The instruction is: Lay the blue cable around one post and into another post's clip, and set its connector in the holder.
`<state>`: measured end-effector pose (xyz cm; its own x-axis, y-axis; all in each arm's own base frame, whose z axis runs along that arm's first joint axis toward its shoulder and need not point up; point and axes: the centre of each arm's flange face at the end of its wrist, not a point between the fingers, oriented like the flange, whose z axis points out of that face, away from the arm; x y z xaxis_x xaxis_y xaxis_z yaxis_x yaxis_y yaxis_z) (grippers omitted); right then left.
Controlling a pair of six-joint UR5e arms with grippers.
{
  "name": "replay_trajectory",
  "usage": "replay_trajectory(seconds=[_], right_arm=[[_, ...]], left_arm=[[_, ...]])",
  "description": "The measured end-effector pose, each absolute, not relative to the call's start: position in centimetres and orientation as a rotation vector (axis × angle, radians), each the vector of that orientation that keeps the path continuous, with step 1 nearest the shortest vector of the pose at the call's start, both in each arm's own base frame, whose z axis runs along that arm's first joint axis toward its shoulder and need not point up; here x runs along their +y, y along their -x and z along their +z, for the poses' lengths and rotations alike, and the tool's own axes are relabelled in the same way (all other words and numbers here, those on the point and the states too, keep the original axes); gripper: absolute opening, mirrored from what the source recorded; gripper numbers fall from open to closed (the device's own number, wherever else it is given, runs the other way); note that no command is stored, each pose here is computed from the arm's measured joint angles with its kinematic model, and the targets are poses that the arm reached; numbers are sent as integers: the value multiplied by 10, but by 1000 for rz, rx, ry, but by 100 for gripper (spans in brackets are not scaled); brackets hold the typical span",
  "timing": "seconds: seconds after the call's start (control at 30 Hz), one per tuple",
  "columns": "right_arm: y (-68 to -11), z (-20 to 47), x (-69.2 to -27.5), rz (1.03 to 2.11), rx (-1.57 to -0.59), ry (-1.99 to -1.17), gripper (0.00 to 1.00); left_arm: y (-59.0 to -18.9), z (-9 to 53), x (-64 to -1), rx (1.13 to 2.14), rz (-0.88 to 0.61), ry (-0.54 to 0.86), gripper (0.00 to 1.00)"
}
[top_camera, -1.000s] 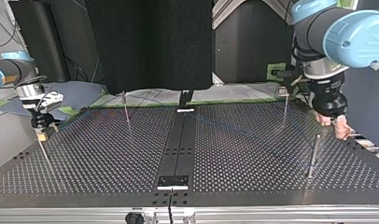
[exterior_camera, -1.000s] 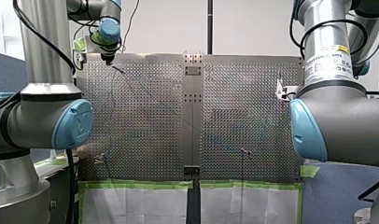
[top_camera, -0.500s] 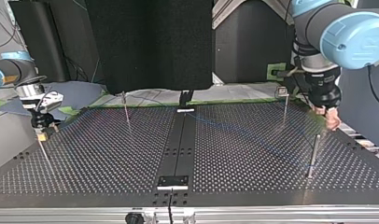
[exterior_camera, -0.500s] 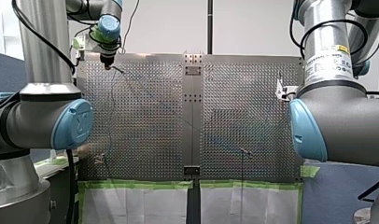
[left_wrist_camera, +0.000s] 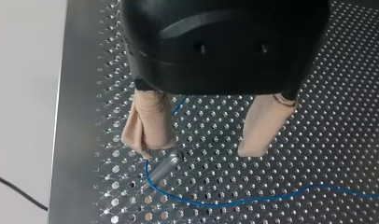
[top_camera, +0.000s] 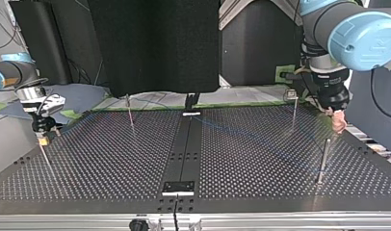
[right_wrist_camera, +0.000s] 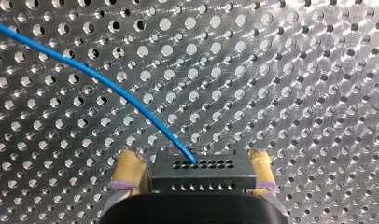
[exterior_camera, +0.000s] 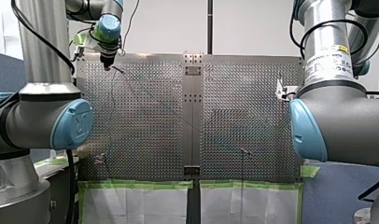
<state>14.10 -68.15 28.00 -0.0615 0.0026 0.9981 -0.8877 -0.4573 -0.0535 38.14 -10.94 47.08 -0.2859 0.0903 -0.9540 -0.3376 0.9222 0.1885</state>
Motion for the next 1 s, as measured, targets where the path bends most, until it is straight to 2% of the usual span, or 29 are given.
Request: replay_trajectory(seconds=[0.57,1.0], right_arm=[[-141,280,-681,1606,-978,-1508,100],[-141,280,-681,1606,-977,-1508,100]], left_arm=[[-380,471,-112,1835,503,67,98],[-380,471,-114,1835,499,60,98]])
